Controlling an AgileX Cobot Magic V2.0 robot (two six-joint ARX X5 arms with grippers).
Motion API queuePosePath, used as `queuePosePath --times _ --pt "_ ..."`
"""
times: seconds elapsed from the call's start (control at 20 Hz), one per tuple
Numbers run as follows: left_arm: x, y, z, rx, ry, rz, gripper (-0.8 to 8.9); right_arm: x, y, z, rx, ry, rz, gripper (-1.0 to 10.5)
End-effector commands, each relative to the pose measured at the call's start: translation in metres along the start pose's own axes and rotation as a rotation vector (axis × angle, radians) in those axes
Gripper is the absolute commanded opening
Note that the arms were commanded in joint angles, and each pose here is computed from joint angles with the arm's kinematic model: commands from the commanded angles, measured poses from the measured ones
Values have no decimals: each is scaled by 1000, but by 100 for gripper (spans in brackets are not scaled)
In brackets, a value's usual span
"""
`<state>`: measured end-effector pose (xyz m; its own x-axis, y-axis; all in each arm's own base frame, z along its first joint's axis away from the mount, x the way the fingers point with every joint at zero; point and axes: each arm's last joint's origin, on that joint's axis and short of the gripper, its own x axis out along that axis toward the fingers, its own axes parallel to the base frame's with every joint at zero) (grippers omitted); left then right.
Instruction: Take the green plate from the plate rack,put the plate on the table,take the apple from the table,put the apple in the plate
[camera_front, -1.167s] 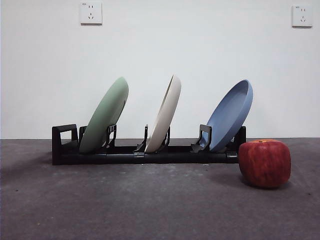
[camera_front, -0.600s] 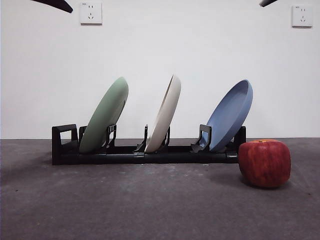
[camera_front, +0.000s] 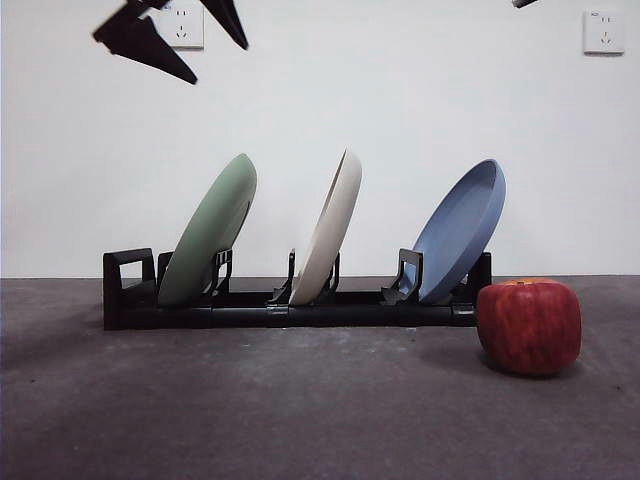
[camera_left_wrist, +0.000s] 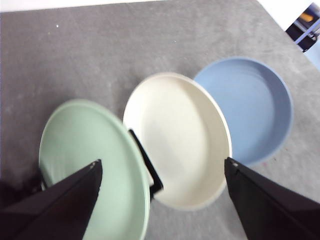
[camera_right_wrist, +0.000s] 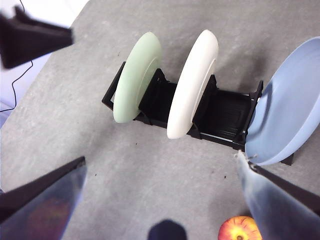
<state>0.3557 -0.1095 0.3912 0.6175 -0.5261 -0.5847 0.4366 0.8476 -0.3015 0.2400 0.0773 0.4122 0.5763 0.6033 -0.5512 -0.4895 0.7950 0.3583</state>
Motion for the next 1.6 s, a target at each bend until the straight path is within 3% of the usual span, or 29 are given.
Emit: queuePosePath --times 0.05,0.55,0.9,1.05,1.6 --pt "16 0 9 -9 33 28 408 1 0 2 7 -8 -19 504" --pt "70 15 -7 -63 258 92 407 1 -1 -1 21 21 -40 504" --pt "76 6 -10 -47 276 90 404 1 -1 -3 29 37 -42 504" --pt "82 6 -12 -30 284 155 404 1 -1 -3 30 39 -42 504" --pt "102 13 -20 -29 327 181 401 1 -2 -6 41 64 -46 504"
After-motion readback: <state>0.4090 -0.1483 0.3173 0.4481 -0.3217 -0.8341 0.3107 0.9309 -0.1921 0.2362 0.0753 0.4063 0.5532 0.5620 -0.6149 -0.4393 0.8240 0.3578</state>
